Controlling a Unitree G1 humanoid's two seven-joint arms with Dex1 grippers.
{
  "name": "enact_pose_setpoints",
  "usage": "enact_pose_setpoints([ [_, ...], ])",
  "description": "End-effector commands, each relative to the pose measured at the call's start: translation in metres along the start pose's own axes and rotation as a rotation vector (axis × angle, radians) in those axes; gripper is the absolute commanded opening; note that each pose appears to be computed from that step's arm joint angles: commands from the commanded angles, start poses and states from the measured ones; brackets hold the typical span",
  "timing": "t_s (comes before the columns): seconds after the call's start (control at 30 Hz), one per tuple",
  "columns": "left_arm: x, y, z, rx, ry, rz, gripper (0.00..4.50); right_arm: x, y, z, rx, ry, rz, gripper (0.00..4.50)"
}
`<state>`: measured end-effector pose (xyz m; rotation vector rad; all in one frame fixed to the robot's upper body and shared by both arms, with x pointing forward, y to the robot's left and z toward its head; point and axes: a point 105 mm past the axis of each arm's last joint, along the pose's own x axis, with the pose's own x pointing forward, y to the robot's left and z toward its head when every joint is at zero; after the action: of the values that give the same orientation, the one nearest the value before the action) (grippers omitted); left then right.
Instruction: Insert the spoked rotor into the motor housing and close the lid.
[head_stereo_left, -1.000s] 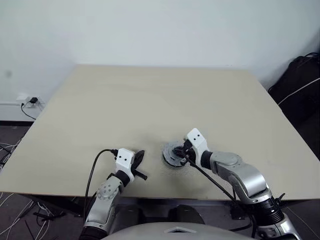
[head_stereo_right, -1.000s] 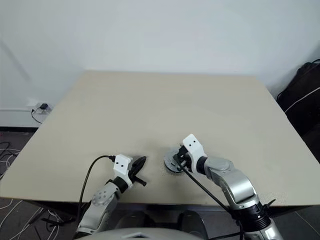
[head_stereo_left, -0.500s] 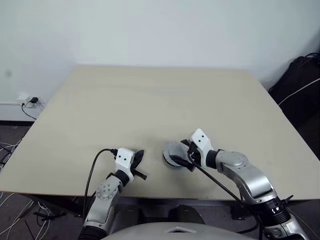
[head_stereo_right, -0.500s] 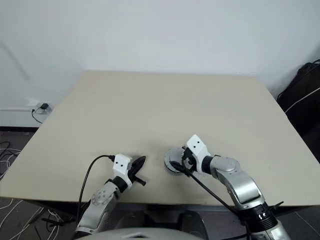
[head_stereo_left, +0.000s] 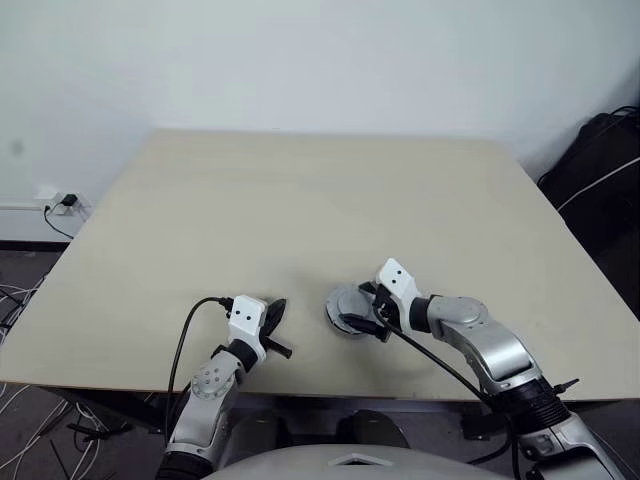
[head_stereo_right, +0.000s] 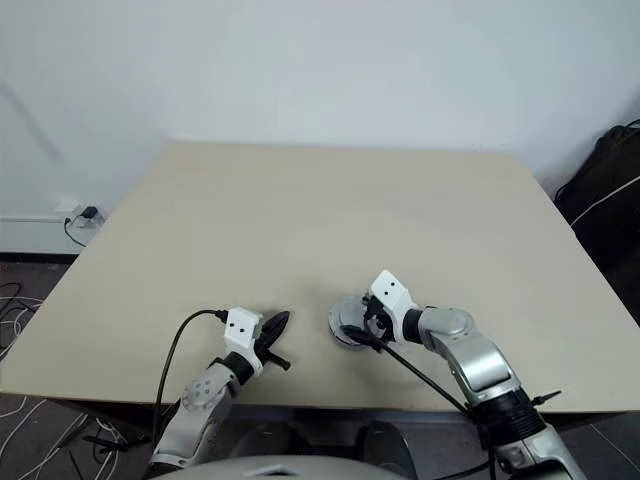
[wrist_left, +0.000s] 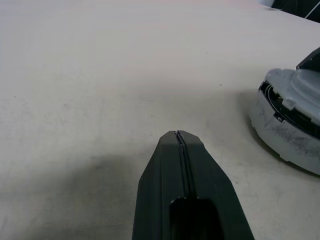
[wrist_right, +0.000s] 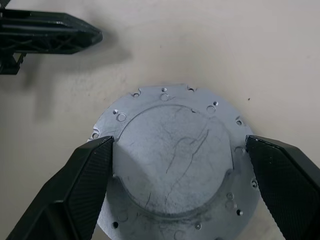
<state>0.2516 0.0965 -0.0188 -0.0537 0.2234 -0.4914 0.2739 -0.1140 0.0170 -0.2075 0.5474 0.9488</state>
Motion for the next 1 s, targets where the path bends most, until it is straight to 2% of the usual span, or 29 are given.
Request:
enact_pose_setpoints([
  [0.03, -0.0003, 0.0023, 0.0198, 0.021, -0.072, 0.013, 0.00, -0.0022, -0.0043, 0.0131, -0.030, -0.036, -0.004, 4.08],
  [0.07, -0.0008, 0.0022, 0.0197, 0.021, -0.071, 0.015, 0.00, -0.0022, -0.0042, 0.0131, -0.027, -0.038, -0.002, 3.91],
  [0.13, -0.0015, 0.0018, 0.0194, 0.020, -0.071, 0.017, 0.00, -0.0024, -0.0032, 0.0133, -0.027, -0.041, 0.000, 3.26],
  [0.17, -0.0016, 0.0017, 0.0194, 0.019, -0.070, 0.018, 0.00, -0.0024, -0.0025, 0.0134, -0.027, -0.042, 0.002, 3.23],
  [1.0, 0.0018, -0.0005, 0.0211, 0.021, -0.075, 0.006, 0.00, 0.0011, -0.0024, 0.0099, -0.083, 0.009, -0.034, 3.23],
])
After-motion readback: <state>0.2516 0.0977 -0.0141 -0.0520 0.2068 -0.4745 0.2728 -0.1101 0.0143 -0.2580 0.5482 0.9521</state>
